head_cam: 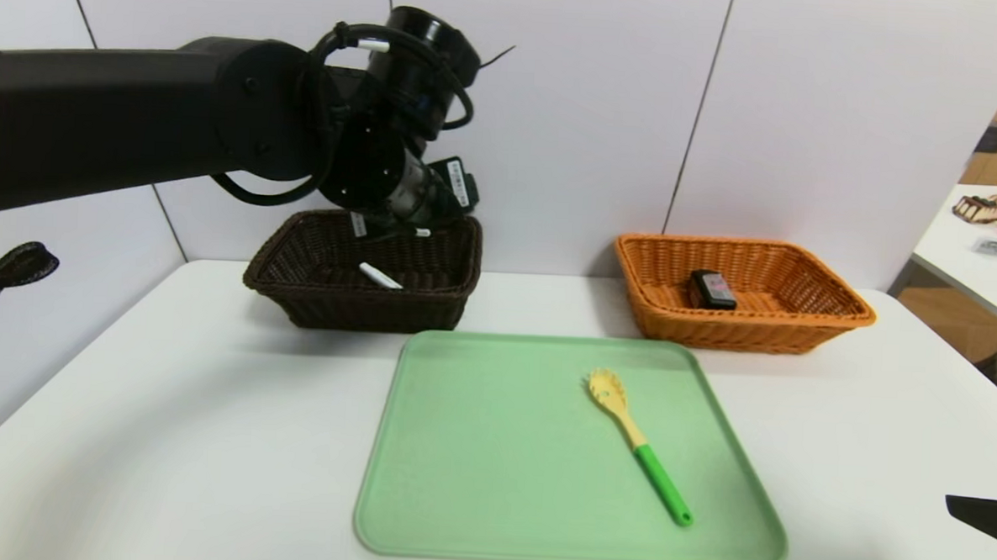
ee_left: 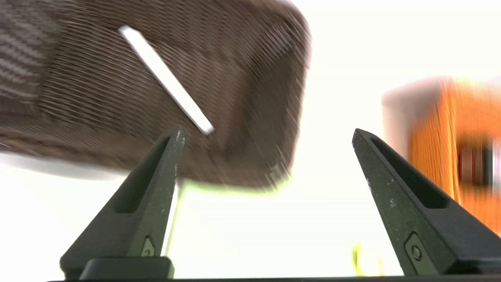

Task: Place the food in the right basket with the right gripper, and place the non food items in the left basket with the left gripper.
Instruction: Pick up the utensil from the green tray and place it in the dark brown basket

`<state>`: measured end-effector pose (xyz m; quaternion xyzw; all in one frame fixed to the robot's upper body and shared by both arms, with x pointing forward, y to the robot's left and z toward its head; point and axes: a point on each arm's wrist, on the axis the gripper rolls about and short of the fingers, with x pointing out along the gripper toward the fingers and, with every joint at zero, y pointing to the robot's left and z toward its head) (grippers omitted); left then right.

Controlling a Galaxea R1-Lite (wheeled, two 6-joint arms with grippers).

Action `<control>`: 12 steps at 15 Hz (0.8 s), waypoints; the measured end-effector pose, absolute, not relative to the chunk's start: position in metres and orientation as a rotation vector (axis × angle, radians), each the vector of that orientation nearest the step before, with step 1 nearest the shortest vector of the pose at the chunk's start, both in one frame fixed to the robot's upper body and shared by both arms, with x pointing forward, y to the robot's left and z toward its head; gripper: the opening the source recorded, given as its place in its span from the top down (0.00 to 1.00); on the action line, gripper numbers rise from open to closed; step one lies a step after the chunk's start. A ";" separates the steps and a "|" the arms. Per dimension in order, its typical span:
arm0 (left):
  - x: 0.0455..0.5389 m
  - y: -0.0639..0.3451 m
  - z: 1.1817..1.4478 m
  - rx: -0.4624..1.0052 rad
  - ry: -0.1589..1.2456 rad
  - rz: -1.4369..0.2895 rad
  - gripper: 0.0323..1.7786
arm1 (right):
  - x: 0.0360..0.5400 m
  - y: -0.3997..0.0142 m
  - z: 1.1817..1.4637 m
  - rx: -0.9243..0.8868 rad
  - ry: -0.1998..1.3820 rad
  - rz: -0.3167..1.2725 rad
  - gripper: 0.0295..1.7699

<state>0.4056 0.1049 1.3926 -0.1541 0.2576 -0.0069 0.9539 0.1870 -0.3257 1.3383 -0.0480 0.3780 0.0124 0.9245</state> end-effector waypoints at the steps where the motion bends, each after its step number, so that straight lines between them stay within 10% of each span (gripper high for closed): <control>1: 0.395 0.093 1.390 -0.264 0.541 -0.045 0.12 | 0.186 -0.326 1.339 -0.097 0.771 0.022 0.04; 12: 0.326 -0.002 1.351 0.059 0.615 -0.283 0.06 | 0.174 -0.328 1.336 -0.084 0.752 0.022 0.04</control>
